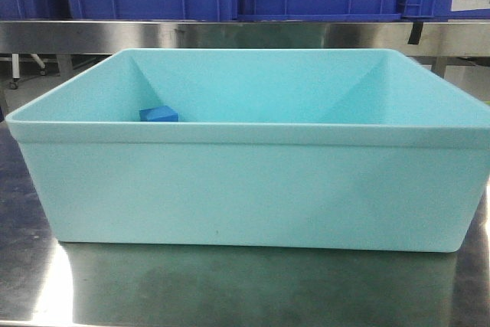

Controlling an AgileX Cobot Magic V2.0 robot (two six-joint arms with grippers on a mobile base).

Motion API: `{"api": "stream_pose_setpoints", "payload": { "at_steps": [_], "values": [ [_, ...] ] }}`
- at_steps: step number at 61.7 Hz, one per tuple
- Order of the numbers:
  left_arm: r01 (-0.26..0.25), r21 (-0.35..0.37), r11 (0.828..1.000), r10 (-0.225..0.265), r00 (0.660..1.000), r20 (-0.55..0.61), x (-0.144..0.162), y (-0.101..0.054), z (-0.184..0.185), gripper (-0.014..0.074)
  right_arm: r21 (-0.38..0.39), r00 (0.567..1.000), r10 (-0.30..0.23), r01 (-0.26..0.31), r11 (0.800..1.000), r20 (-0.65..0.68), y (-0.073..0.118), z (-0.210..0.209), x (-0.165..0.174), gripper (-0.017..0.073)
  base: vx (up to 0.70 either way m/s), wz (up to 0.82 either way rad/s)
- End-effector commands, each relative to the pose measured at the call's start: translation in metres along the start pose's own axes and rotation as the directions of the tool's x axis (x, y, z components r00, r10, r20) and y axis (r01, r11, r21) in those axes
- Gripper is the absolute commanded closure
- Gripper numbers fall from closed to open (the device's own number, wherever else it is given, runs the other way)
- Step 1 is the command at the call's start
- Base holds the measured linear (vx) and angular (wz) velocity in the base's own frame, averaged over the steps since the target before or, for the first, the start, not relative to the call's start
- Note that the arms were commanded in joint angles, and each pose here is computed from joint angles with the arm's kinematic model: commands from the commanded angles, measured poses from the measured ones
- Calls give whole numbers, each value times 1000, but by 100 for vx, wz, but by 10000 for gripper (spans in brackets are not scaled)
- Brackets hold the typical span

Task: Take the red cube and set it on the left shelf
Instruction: 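Raise the held red cube clear of the bin with the right gripper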

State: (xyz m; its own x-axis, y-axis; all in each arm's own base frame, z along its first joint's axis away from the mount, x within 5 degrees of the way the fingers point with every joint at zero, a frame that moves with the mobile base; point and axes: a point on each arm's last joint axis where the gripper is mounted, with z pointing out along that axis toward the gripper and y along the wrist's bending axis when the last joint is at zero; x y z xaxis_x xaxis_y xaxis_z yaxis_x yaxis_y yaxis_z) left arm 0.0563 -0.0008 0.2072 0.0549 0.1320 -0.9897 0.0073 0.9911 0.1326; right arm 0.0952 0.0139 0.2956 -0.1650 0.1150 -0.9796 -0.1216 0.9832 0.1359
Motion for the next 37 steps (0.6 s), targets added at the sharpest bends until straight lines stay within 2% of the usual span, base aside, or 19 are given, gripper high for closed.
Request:
{"api": "stream_pose_setpoints", "payload": {
  "at_steps": [1,37],
  "values": [
    [5,-6,1000,-4,998,69,-1,0,0,488,-15,993,-19,21,1000,112,2,-3,-17,502,0,0],
    [5,-6,1000,-4,998,69,-1,0,0,488,-15,993,-19,21,1000,112,2,-3,-17,502,0,0]
  ]
}}
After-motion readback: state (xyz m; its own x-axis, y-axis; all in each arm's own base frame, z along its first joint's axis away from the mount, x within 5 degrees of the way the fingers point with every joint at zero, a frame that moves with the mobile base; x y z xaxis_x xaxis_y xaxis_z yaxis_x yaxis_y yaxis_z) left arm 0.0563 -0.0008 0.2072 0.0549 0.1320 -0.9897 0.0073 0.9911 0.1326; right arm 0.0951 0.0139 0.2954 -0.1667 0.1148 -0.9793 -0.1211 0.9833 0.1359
